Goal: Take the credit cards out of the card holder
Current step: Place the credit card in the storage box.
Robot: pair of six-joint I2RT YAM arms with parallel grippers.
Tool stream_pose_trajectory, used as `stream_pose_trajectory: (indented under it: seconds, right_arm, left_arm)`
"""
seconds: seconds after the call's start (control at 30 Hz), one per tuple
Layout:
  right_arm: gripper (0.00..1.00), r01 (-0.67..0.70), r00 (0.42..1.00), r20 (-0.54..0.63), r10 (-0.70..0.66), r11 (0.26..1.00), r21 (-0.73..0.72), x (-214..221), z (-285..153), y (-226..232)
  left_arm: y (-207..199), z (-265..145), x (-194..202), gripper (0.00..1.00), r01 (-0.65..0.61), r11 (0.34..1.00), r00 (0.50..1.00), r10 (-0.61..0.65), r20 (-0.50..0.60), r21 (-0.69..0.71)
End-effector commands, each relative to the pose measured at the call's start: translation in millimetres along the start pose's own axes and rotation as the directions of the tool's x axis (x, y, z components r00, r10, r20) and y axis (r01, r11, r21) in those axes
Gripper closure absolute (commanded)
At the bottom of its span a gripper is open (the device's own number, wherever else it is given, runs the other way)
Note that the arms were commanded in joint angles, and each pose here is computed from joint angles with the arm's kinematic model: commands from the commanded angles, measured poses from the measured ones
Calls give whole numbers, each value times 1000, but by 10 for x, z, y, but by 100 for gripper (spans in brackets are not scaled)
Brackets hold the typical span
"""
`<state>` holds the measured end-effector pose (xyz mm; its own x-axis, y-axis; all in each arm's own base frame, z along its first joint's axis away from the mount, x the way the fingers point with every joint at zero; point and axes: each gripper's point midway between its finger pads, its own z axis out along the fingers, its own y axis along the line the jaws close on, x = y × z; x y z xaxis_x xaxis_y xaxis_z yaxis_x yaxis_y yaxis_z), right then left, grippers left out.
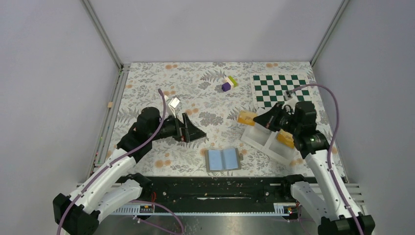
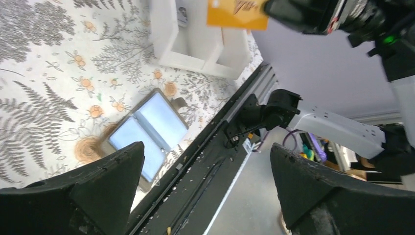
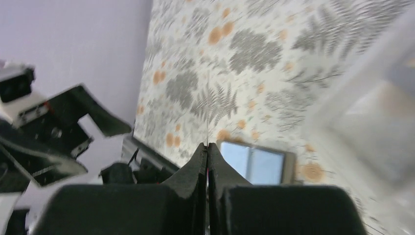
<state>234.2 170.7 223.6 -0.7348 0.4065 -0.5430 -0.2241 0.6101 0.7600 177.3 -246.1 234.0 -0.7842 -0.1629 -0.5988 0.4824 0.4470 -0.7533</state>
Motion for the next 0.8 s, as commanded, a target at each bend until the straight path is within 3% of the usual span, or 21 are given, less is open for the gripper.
stream_pose_trajectory:
  seconds: [0.0,0.23,0.37,0.63,0.77]
  right_arm:
    - [100,-23,997,72,9,980,198,-268,-372,-307]
    - [100,-117,983,180,48,910,397,-562,-771,-716]
    - [100,-121,980,198,9,821,558,-629,-1068,-940]
    - [100,-140,980,199,-3,705,695,-524,-1307,-1228]
    - [100,-143,981,192,7,695,705,-530,-1278,-1312]
  left_arm:
    - [83,-144,-81,1,-108,988,994,108,-4,-114]
    - [177,-230,11,1,-168,975,986,167,-22,-145]
    - [179,-281,52,1,-194,970,981,191,-36,-149]
    - [71,-256,174,1,-189,980,978,182,-102,-62]
    - [57,-286,174,1,-198,978,977,192,-89,-61]
